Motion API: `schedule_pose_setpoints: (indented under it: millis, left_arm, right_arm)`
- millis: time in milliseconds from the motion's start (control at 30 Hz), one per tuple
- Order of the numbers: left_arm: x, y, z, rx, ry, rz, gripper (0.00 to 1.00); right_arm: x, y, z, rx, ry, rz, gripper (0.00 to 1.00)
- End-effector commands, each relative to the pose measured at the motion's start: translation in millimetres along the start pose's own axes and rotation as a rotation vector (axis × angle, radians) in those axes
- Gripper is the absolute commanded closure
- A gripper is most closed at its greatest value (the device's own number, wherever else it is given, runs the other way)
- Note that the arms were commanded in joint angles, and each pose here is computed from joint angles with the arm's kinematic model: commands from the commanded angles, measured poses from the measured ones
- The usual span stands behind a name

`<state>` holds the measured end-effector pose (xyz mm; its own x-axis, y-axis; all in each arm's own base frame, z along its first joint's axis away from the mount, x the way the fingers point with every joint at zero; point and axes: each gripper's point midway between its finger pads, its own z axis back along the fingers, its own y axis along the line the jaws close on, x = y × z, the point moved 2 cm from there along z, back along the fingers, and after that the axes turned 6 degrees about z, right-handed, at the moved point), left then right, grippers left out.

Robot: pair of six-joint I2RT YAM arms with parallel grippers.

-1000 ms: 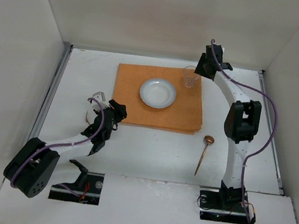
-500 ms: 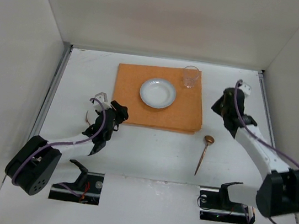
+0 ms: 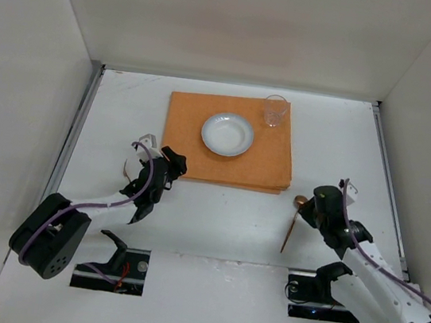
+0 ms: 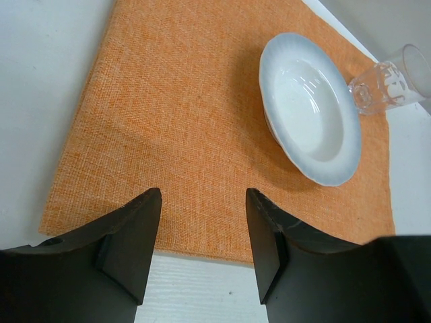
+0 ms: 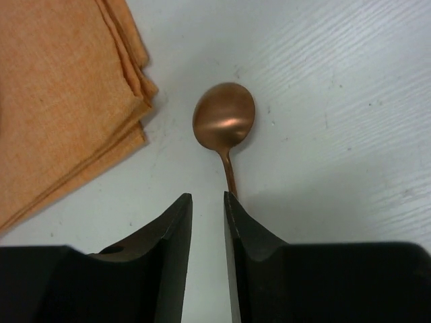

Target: Set the dinner table for one person

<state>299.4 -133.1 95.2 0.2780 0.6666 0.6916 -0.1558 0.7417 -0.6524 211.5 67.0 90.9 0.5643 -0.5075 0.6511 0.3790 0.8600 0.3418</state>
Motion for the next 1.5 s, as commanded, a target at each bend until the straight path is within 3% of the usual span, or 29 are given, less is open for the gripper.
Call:
schedule_pose_setpoints:
  millis: [0,267,867,1000,1233,1467]
  left_arm:
    - [15.3,-23.8,-0.8,-0.072,-0.047,0.047,0.49]
    - [20.3,-19.4,-0.2,-0.062,-0.058,0.058,0.49]
    - [20.5,-12.6,-3.5,-0.045,-0.054,0.068,0.49]
    - [20.7,-12.5,-2.8,-0.046,-0.051,0.072,0.49]
    - [19.6,-12.4,-4.6,-0.047,-0.043,0.08,0.49]
    - [21.8,-12.3,-3.6,-0.049,-0.048,0.084,0.49]
  right_arm:
    - [-22.6,5.7,-1.5,-0.002,0.12,0.028,0.68]
    - [-47.2,11.0,-17.3,-0.059,0.231,0.117,0.72]
    - [-46.0,14.8,-17.6,-0.082,0.277,0.237,0.9]
    - [-23.2,22.4,-5.7,-0.071,0.217,0.296,0.91]
    - [23.5,65.5,12.0,0.02,0.114,0.383,0.91]
    - [47.5,158.9,-8.1,0.237,0.038,0.477,0.9]
